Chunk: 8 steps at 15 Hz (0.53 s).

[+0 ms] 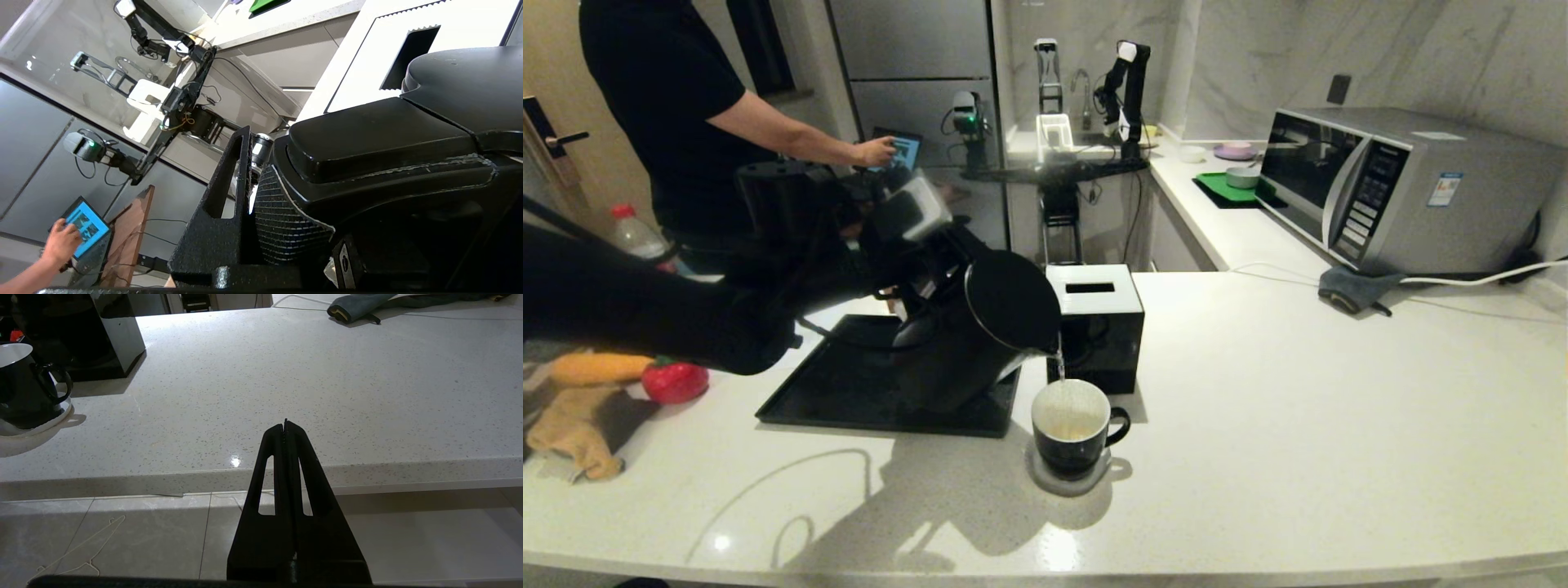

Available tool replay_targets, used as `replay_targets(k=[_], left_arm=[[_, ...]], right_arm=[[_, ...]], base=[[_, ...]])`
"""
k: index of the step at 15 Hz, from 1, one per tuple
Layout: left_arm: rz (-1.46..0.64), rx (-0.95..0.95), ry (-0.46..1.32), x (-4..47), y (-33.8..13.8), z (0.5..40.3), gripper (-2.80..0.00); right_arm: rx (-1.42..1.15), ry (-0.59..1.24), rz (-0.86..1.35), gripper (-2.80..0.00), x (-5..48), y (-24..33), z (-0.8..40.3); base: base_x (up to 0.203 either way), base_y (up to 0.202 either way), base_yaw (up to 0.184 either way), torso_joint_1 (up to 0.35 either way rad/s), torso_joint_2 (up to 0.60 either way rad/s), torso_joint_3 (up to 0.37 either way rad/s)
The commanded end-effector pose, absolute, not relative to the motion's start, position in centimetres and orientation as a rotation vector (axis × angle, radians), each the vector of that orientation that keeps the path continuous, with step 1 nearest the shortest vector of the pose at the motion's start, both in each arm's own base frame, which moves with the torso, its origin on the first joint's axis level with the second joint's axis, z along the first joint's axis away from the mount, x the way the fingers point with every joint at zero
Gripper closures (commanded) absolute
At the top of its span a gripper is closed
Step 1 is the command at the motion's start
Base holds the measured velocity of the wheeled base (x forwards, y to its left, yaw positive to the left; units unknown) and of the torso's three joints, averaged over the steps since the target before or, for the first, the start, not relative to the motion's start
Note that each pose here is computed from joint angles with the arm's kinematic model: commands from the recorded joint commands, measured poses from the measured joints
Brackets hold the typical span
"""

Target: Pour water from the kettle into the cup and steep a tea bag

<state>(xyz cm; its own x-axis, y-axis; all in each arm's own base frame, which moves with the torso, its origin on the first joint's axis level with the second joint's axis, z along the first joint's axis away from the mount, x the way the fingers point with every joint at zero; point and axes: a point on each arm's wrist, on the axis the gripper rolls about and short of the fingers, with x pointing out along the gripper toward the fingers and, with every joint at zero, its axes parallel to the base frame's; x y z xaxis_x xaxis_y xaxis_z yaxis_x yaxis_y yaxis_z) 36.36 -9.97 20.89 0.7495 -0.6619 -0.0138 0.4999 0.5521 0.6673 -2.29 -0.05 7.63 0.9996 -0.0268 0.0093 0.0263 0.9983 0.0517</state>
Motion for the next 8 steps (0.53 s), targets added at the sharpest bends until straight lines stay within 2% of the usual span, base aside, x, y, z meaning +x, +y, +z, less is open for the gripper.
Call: replay_targets(k=[1, 8], left_arm=[[-0.697, 0.710, -0.259, 36.36, -10.01, 20.89, 0.00], [-0.701, 0.711, -0.254, 36.38, -10.08, 20.77, 0.00]], right_arm=[[0.052, -0.009, -0.027, 0.00, -2.29, -0.05, 7.65], [0.052, -0.008, -0.026, 0.00, -2.28, -0.05, 7.63]], base=[[0.000, 0.000, 0.000, 0.000, 0.00, 0.000], [0.000, 0.000, 0.000, 0.000, 0.00, 0.000]])
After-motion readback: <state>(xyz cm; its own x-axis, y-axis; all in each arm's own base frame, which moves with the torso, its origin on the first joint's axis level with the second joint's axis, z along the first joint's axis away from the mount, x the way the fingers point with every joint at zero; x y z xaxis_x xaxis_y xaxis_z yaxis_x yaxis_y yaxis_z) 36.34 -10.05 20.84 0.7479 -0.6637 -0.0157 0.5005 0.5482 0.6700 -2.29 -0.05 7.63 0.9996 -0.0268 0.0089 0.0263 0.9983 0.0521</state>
